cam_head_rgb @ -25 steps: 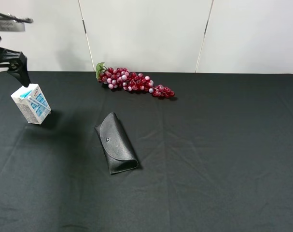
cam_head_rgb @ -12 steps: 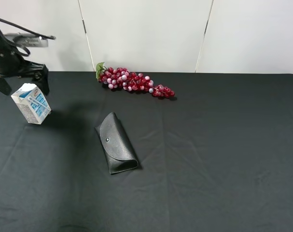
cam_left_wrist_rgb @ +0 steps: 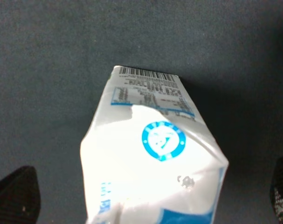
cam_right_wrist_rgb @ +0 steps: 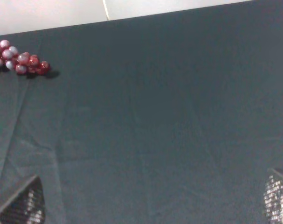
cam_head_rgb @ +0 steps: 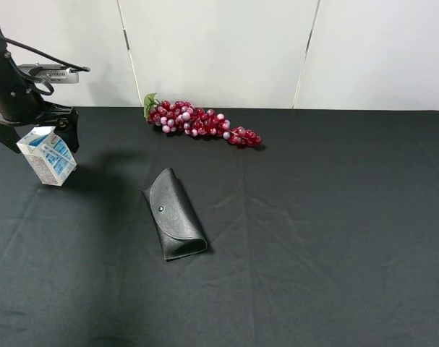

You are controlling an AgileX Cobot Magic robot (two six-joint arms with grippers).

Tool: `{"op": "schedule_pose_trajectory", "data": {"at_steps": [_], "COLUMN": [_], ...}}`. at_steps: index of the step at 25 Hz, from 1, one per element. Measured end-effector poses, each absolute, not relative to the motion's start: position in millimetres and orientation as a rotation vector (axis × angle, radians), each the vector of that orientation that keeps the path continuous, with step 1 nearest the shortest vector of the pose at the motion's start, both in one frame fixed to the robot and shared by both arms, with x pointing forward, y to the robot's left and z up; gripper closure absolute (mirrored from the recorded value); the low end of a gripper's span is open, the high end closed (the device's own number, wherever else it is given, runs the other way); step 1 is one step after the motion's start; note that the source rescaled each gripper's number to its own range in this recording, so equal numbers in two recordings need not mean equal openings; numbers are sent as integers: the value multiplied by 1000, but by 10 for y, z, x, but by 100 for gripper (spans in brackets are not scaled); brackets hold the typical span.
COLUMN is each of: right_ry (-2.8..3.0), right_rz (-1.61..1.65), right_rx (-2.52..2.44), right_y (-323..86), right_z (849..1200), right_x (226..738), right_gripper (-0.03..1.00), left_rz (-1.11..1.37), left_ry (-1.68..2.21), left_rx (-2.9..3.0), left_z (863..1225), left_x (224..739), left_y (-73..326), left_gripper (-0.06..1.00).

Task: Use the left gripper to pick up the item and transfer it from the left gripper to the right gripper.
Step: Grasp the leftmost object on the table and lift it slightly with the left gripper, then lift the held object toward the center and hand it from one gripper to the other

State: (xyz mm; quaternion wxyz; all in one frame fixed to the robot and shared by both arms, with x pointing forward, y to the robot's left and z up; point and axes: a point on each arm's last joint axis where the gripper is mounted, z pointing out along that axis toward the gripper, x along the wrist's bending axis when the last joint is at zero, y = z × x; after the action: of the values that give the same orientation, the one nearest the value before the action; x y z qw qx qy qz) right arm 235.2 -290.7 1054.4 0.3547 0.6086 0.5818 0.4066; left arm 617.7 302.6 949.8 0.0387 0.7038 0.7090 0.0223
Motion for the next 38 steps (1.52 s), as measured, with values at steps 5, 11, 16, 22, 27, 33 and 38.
{"op": "schedule_pose_trajectory", "data": {"at_steps": [5,11,16,22,27,33,38], "right_ry": [1504,1504,1504,1504,1504,1504,1504], "right_rz": [1052,1052,1052,1052,1052,1052,1054], "right_rx": [1573,1573,1573,1573,1573,1573,1574], "right_y": [-2907,-2907,-2907,-2907,-2907,-2907,-2905], "right_z": [10544,10544,10544,10544,10544,10544,10544], "right_x": [2352,2352,2352,2352,2352,2352,2352], "right_gripper": [-3,-3,-3,-3,-3,-3,-3], "left_rz": [69,92,104,104,106,108,108], "left_ry": [2180,2173,2170,2170,2169,2168,2167], "left_rx": [2154,2165,2164,2164,2164,2163,2165], "left_z": [9498,9499,9502,9502,9502,9502,9658], "left_x": [6177,6184,6192,6192,6193,6195,6272], "left_y": [3027,3039,3042,3042,3042,3042,3044], "left_gripper": [4,33,94,94,94,94,94]}}
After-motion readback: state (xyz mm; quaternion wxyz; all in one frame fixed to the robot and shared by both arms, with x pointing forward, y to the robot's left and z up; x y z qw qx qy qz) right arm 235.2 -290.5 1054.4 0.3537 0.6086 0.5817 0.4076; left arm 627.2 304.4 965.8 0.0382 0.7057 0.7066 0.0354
